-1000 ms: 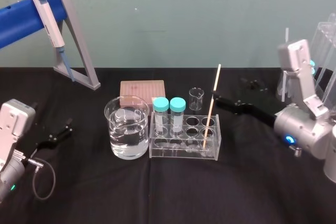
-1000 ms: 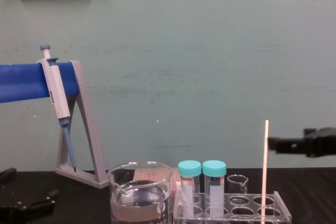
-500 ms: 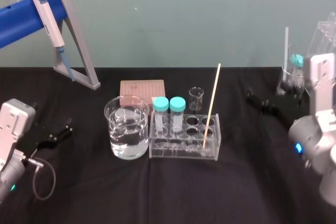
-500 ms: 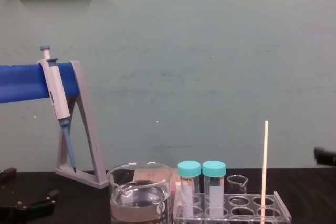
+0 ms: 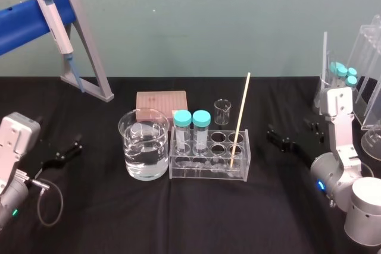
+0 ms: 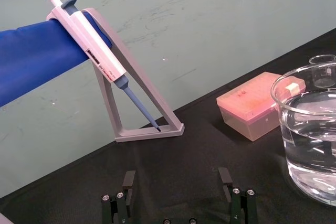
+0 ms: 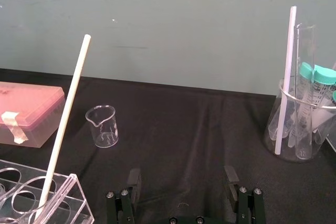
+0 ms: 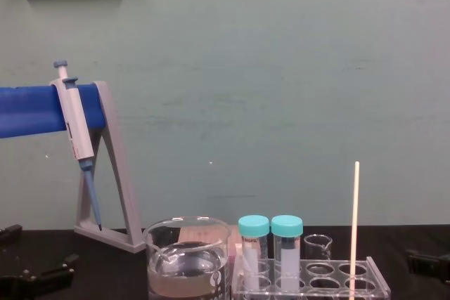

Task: Hold the thermometer with one hand and immerse one end into the beaker, then reinsert it into the test tube rack.

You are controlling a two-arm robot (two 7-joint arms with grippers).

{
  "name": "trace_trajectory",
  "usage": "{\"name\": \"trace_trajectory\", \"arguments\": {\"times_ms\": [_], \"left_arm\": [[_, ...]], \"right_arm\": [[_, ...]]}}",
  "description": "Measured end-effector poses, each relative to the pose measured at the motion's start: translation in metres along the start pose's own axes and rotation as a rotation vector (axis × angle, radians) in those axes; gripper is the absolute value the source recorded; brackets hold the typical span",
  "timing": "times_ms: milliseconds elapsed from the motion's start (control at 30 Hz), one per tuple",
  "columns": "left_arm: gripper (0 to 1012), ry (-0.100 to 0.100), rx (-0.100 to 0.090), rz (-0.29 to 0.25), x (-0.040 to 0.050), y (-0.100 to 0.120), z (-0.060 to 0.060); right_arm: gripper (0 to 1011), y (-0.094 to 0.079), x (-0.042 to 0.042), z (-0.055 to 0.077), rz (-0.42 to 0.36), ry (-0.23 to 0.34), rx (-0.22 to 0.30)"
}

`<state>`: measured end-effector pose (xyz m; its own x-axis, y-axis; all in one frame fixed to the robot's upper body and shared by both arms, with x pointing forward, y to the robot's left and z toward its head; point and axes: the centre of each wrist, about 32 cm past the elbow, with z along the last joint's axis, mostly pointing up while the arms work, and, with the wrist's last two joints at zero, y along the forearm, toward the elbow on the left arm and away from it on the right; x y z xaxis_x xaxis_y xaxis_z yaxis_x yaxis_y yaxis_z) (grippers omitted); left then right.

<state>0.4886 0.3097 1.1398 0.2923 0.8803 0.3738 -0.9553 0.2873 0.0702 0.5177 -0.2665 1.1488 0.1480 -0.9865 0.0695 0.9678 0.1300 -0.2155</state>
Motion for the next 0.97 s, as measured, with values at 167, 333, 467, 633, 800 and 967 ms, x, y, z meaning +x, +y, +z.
{"name": "trace_trajectory", "arguments": {"times_ms": [167,333,467,633,800,967], "left_arm": [[1004,0.000,0.000,0.000,0.0000,0.0000,0.0000],[1004,0.000,0.000,0.000,0.0000,0.0000,0.0000],[1003,0.000,0.000,0.000,0.0000,0.0000,0.0000],[1004,0.000,0.000,0.000,0.0000,0.0000,0.0000],[1004,0.000,0.000,0.000,0.0000,0.0000,0.0000],[1004,0.000,0.000,0.000,0.0000,0.0000,0.0000]], "right_arm": [[1002,0.0000,0.0001,0.0002,-0.001,0.000,0.001],[1002,0.0000,0.0001,0.0006,-0.002,0.000,0.002],[1002,-0.0001,0.0001,0.0008,-0.002,0.000,0.003],[1002,-0.0001,0.0000,0.0010,-0.003,0.001,0.003],[1002,-0.0001,0.0000,0.0012,-0.003,0.001,0.004],[1002,-0.0001,0.0000,0.0013,-0.004,0.001,0.005]]}}
